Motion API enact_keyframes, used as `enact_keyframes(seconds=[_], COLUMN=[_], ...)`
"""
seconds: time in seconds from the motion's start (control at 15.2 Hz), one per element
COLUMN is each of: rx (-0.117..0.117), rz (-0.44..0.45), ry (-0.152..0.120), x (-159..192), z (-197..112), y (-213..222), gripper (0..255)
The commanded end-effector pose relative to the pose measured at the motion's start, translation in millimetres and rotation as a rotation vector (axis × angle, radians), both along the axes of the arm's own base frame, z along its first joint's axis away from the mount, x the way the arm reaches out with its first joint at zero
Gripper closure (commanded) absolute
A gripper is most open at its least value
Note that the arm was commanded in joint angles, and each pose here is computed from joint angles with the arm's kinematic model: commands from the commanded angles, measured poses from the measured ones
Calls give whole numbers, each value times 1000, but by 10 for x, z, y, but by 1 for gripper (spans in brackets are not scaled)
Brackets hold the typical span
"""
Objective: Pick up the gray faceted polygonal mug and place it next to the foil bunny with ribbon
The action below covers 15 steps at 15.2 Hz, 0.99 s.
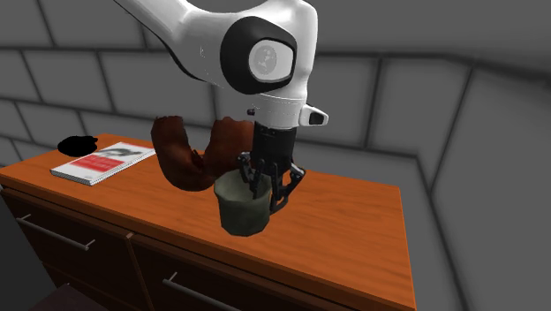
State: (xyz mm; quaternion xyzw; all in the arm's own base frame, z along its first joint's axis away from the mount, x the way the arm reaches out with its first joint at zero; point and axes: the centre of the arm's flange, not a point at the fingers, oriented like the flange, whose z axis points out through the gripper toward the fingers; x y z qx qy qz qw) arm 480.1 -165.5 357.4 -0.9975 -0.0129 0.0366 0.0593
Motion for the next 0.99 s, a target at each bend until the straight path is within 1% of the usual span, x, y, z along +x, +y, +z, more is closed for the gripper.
enact_keyframes(seconds=[0.0,0.92], rx=[0,0], rz=[0,0], ry=[0,0], x=[-7,-7], z=[105,844], y=[1,1], gripper=[255,255])
